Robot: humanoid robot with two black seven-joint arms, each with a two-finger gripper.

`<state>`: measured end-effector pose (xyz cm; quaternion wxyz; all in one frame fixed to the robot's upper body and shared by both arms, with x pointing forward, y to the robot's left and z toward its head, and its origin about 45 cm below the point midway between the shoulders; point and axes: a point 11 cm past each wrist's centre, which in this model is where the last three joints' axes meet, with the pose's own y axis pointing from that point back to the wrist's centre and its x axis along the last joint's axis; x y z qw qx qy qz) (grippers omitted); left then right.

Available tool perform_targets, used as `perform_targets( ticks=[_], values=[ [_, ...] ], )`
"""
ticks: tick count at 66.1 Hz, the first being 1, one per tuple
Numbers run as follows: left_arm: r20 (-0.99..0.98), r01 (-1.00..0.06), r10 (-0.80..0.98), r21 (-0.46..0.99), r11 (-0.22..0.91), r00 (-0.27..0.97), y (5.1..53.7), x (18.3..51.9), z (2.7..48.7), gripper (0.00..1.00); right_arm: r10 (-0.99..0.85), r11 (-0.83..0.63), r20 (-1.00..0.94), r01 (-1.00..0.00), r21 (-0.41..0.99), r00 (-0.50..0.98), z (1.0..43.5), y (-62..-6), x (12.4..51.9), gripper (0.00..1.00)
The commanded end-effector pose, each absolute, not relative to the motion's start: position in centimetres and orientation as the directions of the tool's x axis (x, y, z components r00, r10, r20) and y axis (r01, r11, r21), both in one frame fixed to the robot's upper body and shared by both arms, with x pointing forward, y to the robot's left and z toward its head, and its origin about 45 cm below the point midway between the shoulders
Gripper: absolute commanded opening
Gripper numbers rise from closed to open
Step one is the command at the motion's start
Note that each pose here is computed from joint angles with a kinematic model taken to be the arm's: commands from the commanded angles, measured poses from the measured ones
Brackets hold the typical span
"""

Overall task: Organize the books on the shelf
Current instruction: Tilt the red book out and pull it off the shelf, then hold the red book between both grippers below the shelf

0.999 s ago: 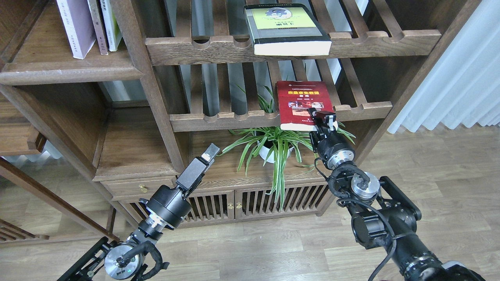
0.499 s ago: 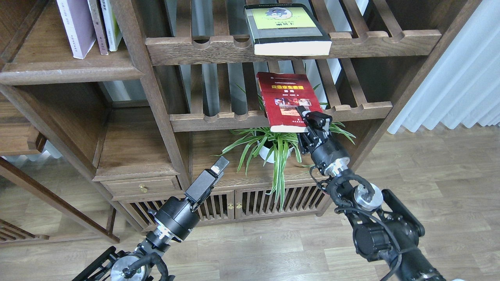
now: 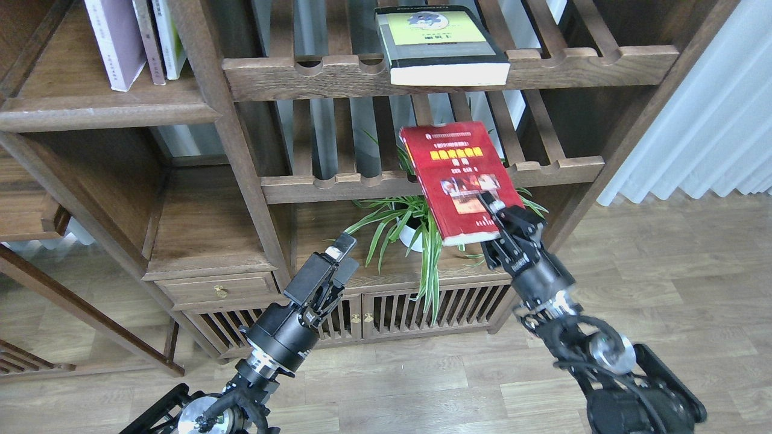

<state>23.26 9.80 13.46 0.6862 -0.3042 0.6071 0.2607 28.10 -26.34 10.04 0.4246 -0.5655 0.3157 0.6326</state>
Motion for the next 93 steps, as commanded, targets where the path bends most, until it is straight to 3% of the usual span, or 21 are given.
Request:
perform_targets(
  ticks=[1,39,93],
  values=[
    [-0.994,-0.709,0.033,-0.049,0.704,0.102,11.2,22.6,12.4,1.00,0.163,-0.439,-0.986,-0.897,-0.056,-0.018,9.6,-27.2,27.3,0.07],
    [-0.979,-0.685,0.190,0.086,0.723,0.077,19.1,26.3,13.2,1.00,0.089,-0.584,-0.989,-0.811,0.046,-0.120,7.2,-24.3,24.5,0.10],
    [-0.981,-0.572,0.192,0.149,0.806,0.016,15.9,22.9,11.0,1.00,0.157,-0.697,-0.972,-0.717,0.018,-0.177,6.8,-17.2,18.2,0.08]
  ],
)
